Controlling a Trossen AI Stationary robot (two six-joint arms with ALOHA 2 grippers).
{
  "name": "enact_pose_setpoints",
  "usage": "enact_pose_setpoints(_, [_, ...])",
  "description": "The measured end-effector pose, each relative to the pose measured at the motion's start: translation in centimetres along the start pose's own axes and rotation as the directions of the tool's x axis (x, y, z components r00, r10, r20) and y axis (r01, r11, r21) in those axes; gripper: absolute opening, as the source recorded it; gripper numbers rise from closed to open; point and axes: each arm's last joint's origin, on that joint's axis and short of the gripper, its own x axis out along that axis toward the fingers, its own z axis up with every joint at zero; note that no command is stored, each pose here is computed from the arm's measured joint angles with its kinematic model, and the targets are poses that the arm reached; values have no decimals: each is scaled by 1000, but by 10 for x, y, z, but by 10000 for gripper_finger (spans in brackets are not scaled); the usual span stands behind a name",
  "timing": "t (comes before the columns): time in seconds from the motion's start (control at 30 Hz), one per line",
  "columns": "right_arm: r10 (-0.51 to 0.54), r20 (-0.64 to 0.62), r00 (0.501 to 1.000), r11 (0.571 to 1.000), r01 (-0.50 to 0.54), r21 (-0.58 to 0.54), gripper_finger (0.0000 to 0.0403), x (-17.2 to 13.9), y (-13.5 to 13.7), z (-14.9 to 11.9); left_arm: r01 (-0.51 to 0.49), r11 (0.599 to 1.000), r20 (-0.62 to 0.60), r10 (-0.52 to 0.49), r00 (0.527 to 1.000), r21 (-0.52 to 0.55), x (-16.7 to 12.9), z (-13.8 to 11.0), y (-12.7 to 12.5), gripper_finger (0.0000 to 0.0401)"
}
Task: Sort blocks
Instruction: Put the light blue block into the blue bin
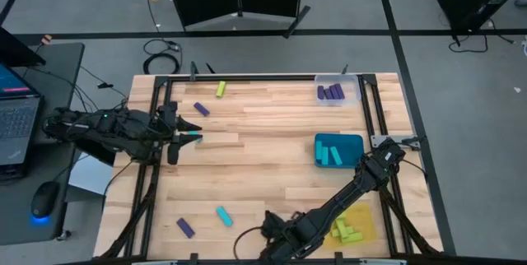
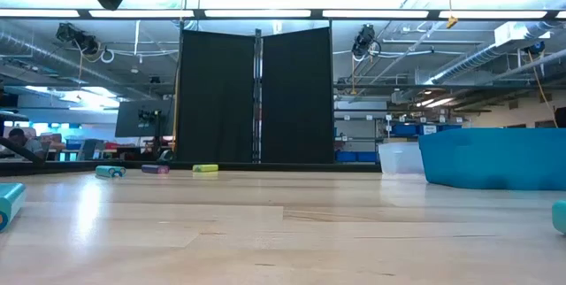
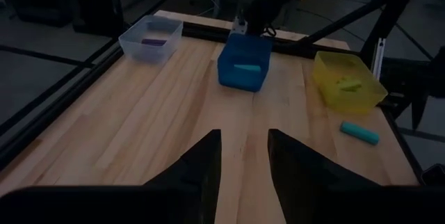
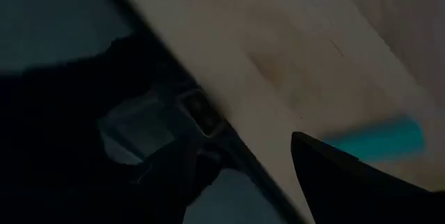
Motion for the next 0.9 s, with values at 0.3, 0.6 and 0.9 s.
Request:
enact_pose_setpoints(0.3, [-231,-10,973,835,203,512,251,10,-19,-24,-11,999,2,11,1000,32,0,0,0,126])
enact_pose_setpoints(0.6, [-277,3,961,698,199,688,275,42,-30,-33,-9,998,17,8,1000,60,0,2,0,126])
enact_pose_setpoints(0.9, [-252,2,968,875,227,428,284,39,-28,-25,-9,997,19,7,1000,73,0,2,0,126])
